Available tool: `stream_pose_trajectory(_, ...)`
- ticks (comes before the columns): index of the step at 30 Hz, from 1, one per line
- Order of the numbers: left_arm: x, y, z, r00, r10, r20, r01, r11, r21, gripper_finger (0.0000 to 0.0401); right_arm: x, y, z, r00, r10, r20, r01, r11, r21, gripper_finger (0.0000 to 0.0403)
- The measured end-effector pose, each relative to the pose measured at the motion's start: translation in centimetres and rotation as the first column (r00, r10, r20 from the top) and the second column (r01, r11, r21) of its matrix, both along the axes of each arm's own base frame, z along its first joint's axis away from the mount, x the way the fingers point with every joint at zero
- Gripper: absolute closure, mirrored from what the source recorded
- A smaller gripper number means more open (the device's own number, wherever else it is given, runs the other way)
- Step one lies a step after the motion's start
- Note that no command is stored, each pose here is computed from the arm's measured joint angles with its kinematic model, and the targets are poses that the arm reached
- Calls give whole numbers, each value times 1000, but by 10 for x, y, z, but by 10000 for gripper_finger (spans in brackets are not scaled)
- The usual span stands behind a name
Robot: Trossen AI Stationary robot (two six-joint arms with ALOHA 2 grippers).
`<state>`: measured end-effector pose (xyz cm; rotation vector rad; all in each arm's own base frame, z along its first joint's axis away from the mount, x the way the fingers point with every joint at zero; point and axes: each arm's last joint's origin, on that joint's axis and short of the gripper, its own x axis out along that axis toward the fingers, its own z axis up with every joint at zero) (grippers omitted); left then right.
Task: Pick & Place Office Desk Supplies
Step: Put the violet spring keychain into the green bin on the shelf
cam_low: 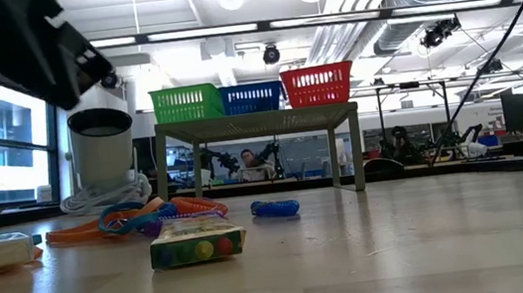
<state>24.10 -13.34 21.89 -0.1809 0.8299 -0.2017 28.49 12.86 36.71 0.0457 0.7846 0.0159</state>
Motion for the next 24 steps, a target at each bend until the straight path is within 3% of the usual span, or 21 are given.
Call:
stream_pose_trajectory(4,5,10,0,999,-30,22,29,997,66,308,-12,25,-40,975,-123,-185,140,987,82,203)
stream_pose_trajectory(9,13,25,0,996,-73,46,64,985,162,308,-28,43,-84,934,-242,-262,270,960,76,210)
stream_pose_trajectory(14,22,51,0,997,33,71,-51,962,267,308,-39,45,-125,895,-412,-170,425,904,48,219)
stream_pose_trajectory(18,26,69,-1,988,140,63,-151,958,246,308,-40,43,-146,892,-439,-105,446,894,52,225)
stream_pose_trajectory(24,29,83,-1,998,35,51,-48,958,284,283,-38,36,-158,880,-472,-57,475,879,50,230)
